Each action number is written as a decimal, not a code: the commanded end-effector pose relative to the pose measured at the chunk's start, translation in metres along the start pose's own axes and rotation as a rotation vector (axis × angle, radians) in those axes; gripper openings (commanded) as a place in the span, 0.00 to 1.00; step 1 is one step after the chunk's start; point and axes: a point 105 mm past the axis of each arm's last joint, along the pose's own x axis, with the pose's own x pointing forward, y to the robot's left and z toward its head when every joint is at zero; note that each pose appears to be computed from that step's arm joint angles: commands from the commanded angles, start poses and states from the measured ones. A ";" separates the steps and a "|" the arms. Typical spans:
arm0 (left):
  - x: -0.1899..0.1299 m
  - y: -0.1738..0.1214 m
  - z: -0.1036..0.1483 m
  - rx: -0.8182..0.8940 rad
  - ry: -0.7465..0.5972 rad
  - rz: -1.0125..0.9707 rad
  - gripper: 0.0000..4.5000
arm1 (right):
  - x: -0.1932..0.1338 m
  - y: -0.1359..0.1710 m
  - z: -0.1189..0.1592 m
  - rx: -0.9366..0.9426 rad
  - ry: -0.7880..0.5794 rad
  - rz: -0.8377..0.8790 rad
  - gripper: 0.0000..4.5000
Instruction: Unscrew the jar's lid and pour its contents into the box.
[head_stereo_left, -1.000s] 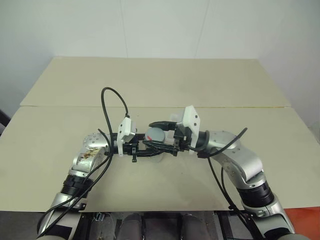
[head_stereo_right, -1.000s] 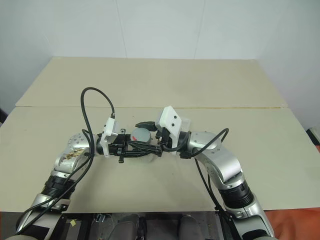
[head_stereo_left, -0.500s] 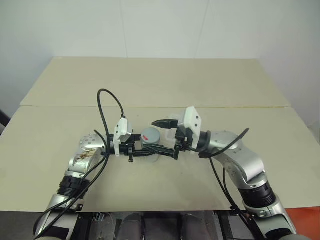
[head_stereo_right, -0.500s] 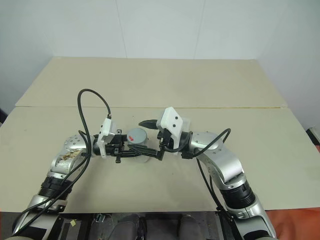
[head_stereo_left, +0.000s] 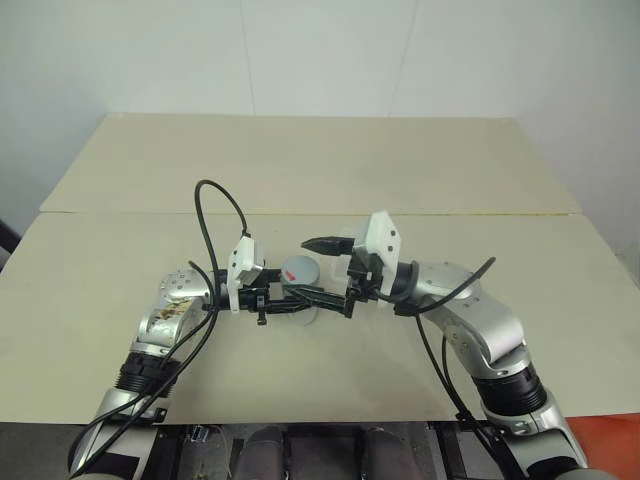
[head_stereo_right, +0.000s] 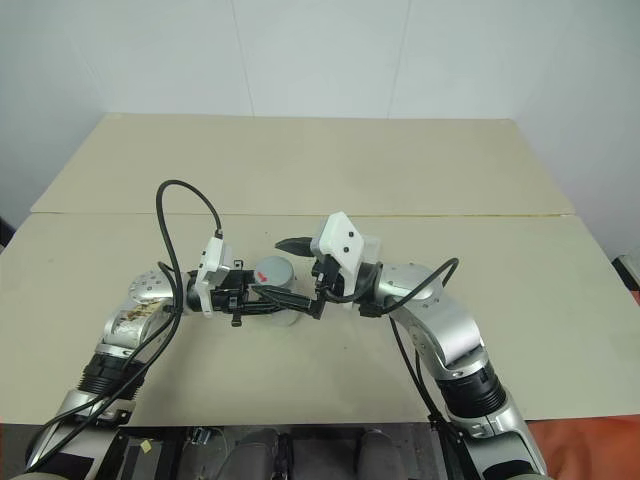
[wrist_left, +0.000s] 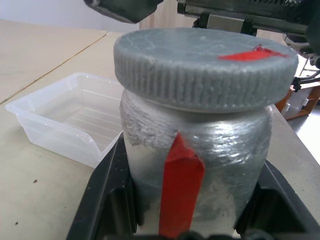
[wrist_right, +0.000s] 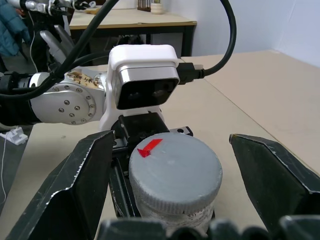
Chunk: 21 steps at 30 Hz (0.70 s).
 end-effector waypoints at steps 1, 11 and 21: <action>-0.002 0.001 0.009 0.042 -0.014 0.005 0.43 | 0.001 -0.003 0.015 -0.047 -0.043 -0.010 0.95; -0.001 0.001 0.012 0.055 -0.025 0.005 0.43 | 0.004 -0.002 0.012 -0.037 -0.037 -0.001 0.95; -0.002 0.001 0.015 0.066 -0.041 0.007 0.43 | 0.006 -0.002 0.010 -0.028 -0.032 0.004 0.95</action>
